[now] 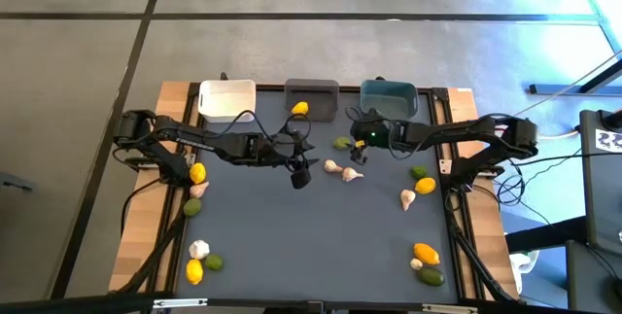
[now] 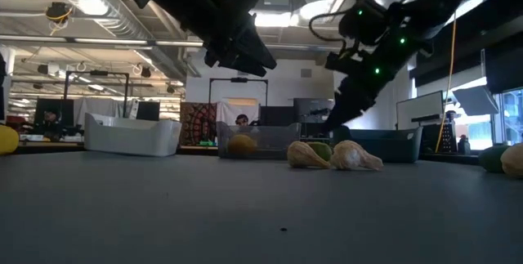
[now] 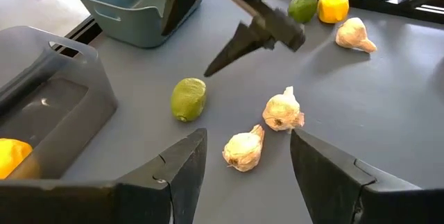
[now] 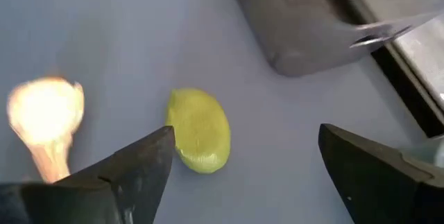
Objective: Sort produce into baskets
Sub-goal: Put the lime into the blue bin
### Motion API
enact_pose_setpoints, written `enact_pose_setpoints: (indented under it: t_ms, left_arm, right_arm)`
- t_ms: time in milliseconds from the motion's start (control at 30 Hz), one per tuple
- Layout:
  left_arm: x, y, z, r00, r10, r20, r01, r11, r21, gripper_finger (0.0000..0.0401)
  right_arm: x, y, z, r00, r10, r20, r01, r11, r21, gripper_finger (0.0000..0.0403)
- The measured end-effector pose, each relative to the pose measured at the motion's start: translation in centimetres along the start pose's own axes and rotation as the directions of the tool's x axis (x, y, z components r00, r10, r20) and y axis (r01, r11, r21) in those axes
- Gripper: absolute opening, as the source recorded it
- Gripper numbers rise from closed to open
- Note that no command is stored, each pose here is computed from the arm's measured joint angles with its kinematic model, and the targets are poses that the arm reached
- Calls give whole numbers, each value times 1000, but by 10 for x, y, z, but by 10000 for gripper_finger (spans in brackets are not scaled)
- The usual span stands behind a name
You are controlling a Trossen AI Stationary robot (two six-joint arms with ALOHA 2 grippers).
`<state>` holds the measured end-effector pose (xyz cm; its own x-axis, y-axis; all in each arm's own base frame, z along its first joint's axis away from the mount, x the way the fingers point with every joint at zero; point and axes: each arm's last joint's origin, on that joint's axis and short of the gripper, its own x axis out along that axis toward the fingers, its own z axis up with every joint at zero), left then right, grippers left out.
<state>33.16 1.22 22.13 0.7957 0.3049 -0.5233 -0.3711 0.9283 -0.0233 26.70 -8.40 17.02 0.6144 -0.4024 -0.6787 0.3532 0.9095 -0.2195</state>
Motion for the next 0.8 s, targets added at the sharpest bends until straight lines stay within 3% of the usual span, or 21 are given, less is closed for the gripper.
enact_pose_setpoints:
  t_ms: [100, 300, 633, 800]
  left_arm:
    - [0, 0, 0, 1000, 0, 0, 0, 1000, 0, 202]
    - [0, 0, 0, 1000, 0, 0, 0, 1000, 4, 202]
    - [0, 0, 0, 1000, 0, 0, 0, 1000, 0, 202]
    - [0, 0, 0, 1000, 0, -1, 0, 1000, 0, 202]
  right_arm:
    - [8, 2, -1, 1000, 4, 2, -4, 1000, -30, 347]
    - [21, 8, -3, 994, 108, 28, -105, 991, -85, 330]
    - [39, 12, -12, 996, 89, -5, -89, 989, -118, 294]
    - [45, 14, -17, 995, 91, -30, -95, 985, -142, 249]
